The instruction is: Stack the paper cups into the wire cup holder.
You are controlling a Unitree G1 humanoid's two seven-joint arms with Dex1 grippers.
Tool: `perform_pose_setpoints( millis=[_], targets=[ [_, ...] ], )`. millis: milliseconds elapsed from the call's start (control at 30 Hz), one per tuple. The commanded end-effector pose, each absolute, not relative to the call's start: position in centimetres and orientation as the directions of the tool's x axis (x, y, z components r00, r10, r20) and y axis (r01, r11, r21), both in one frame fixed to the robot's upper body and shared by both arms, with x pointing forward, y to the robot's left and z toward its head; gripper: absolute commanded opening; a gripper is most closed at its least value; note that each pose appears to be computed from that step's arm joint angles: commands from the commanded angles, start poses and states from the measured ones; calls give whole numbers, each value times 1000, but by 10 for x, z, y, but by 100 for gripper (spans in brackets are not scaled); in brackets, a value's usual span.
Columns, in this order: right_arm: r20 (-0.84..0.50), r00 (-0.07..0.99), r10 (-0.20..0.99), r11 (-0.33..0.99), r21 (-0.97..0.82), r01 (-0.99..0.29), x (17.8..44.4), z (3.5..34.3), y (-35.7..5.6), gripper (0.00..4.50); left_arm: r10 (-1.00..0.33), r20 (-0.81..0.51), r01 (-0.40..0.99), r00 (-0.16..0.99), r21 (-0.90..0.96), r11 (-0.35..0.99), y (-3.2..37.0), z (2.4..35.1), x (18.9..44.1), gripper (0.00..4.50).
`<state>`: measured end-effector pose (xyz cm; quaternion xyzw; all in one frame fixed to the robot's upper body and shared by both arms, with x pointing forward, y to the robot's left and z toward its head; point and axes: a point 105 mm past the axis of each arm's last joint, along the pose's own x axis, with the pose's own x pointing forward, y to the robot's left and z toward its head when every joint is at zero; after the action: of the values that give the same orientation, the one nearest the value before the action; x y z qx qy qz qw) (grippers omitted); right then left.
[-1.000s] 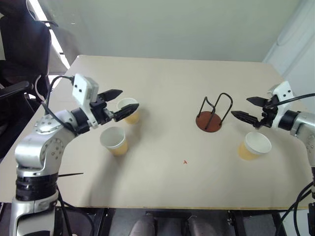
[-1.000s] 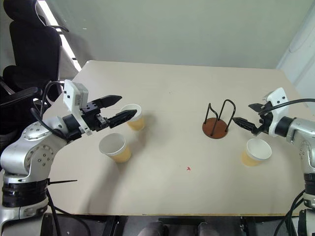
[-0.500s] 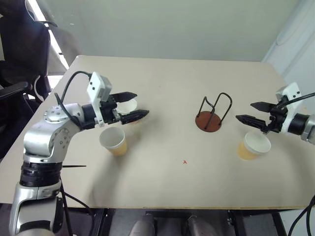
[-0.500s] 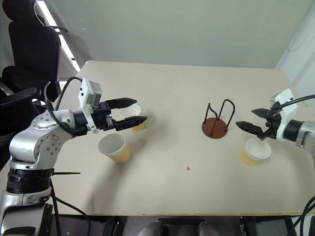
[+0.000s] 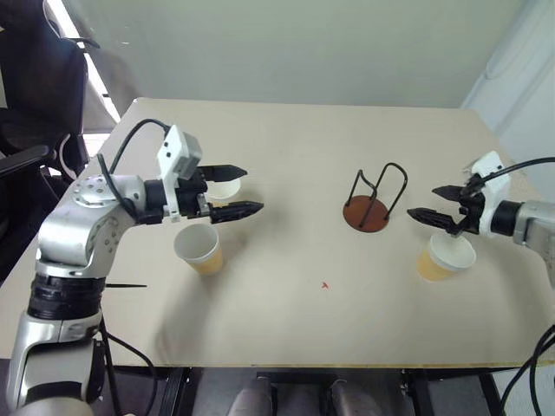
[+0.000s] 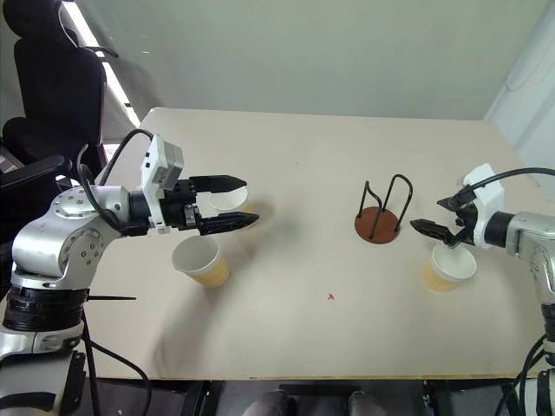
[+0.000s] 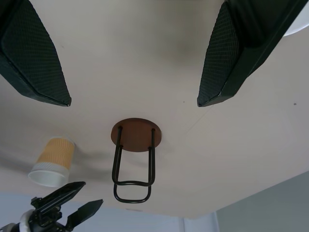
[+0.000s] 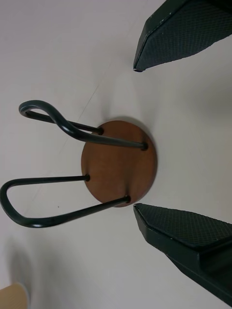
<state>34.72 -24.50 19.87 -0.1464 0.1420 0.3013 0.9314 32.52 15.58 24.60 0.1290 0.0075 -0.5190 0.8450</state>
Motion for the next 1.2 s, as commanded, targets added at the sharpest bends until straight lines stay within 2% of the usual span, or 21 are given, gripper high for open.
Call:
perform_pose_setpoints(
  millis=[33,833,900,967,1200],
  targets=[
    [-319,784,532,758,-233,-609,353,213,-242,447,-882,-122,872,454,263,413,153,259,323,450],
    [-269,768,582,734,-234,-638,384,215,-208,447,-869,-105,853,484,275,443,157,261,326,450],
    [-269,767,583,733,-233,-639,385,214,-207,411,-867,-105,852,487,277,445,158,261,326,450],
    [-269,766,584,732,-232,-640,385,213,-206,354,-866,-106,850,489,278,447,158,261,326,450],
    [-276,761,587,730,-226,-645,383,212,-205,100,-862,-109,847,495,284,450,160,262,327,450]
  ],
)
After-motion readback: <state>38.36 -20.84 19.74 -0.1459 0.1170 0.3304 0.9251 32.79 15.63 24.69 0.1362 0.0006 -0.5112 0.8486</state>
